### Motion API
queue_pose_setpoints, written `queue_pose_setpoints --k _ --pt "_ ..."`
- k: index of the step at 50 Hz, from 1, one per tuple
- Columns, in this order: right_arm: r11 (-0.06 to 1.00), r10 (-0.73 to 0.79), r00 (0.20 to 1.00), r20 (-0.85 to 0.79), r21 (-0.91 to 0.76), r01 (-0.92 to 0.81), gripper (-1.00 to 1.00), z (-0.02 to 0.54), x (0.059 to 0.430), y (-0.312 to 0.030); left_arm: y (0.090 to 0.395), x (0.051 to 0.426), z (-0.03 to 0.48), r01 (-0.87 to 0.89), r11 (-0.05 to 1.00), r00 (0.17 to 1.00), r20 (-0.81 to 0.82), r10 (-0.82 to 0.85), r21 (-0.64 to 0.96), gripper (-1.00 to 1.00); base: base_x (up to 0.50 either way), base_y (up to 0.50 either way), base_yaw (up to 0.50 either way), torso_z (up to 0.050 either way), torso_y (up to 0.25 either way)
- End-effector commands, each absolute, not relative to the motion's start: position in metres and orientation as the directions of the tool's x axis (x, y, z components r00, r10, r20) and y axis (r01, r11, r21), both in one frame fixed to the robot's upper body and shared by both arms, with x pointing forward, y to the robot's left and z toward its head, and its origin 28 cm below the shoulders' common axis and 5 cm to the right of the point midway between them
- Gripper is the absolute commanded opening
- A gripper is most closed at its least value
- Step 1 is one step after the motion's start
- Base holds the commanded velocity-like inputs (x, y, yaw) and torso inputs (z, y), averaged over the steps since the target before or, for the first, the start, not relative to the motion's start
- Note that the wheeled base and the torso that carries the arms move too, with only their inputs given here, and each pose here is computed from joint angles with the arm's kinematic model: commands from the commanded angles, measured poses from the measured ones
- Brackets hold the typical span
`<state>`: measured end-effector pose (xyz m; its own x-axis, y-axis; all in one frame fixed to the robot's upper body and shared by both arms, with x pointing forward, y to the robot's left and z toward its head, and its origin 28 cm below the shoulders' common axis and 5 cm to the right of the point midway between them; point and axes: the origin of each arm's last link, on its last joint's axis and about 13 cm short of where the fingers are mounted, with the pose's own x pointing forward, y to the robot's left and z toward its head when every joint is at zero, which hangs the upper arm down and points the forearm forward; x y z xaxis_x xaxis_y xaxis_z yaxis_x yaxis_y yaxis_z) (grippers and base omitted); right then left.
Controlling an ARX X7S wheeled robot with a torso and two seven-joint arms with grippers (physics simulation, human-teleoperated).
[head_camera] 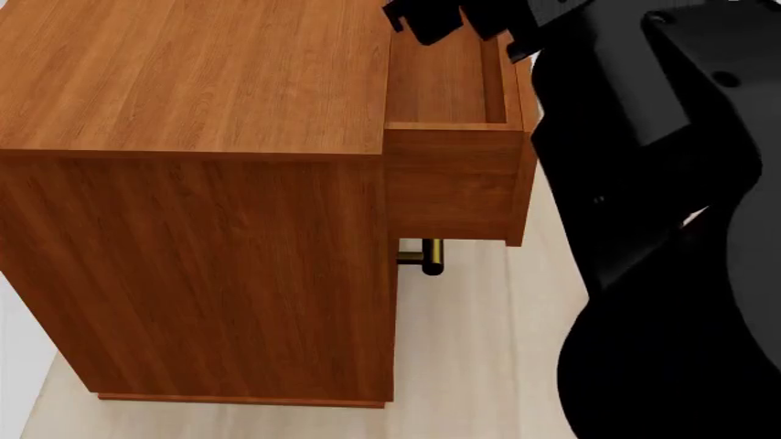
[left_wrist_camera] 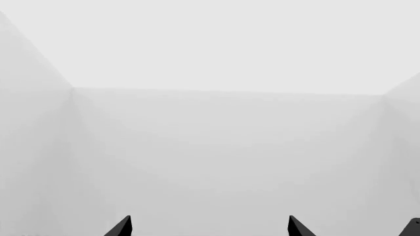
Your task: Close the bottom drawer of the cabinet and open the top drawer.
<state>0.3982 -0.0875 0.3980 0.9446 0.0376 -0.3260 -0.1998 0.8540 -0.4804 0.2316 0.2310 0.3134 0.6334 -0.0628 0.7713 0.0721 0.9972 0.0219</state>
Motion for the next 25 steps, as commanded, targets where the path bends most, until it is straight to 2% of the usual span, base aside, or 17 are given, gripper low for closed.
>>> queue_pose_setpoints --k 1,25 --pt "0.847 0.021 0.937 -0.348 -0.492 -0.202 1.00 0.390 0.400 -0.088 0.232 0.232 0.312 0.070 0.997 0.634 0.771 -0.060 0.021 1.00 0.00 0.00 0.00 0.000 0.000" --pt "0.858 -0.021 0.915 -0.403 -0.478 -0.191 1.00 0.369 0.405 -0.097 0.233 0.231 0.311 0.064 0.998 0.636 0.770 -0.056 0.019 1.00 0.00 0.00 0.00 0.000 0.000"
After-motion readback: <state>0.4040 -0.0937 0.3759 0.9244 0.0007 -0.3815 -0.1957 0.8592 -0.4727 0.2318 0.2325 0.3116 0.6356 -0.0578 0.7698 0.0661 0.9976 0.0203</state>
